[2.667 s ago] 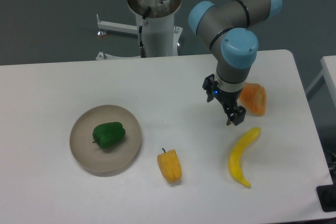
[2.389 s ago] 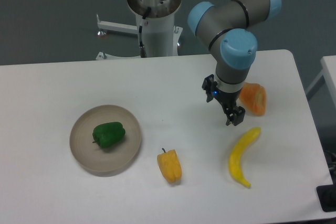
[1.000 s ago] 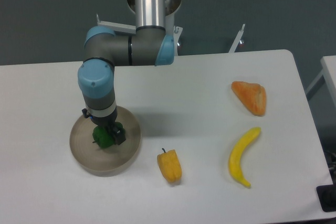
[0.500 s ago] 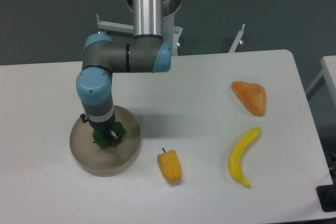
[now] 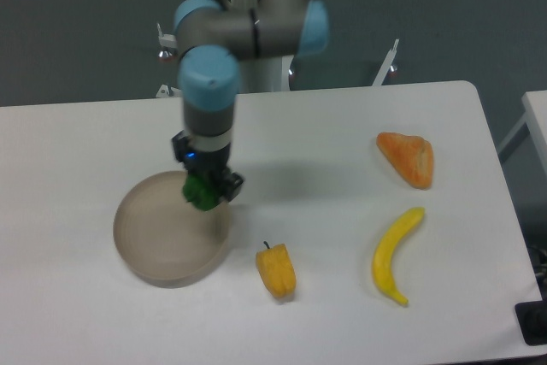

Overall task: Pick up the green pepper from the plate
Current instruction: 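Lift the green pepper off the plate and carry it away, then hold the green pepper raised beside the orange pepper piece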

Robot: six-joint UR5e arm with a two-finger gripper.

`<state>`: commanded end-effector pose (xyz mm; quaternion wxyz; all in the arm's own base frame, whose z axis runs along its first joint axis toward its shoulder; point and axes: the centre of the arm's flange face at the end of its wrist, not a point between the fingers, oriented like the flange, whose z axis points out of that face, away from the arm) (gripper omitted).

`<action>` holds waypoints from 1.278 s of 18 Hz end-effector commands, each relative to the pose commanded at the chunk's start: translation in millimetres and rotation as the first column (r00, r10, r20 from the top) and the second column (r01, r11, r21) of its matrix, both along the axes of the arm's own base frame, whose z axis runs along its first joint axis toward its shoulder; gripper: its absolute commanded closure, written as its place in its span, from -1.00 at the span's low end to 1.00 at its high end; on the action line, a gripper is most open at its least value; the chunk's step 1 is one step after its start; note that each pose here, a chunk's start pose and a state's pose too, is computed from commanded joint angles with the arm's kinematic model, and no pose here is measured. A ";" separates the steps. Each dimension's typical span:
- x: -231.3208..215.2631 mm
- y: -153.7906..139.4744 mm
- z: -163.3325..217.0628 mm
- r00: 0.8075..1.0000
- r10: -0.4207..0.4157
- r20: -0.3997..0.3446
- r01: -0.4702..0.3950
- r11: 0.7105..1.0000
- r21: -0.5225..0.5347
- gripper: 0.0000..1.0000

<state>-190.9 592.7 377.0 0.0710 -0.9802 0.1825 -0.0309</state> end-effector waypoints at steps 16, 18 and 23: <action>-197.8 -40.0 12.9 0.946 -0.306 -0.107 0.289 0.945 -0.152 0.94; -200.3 -37.8 4.0 0.940 -0.327 -0.097 0.310 0.937 -0.158 0.93; -207.7 -40.4 2.4 0.941 -0.319 -0.109 0.302 0.941 -0.151 0.93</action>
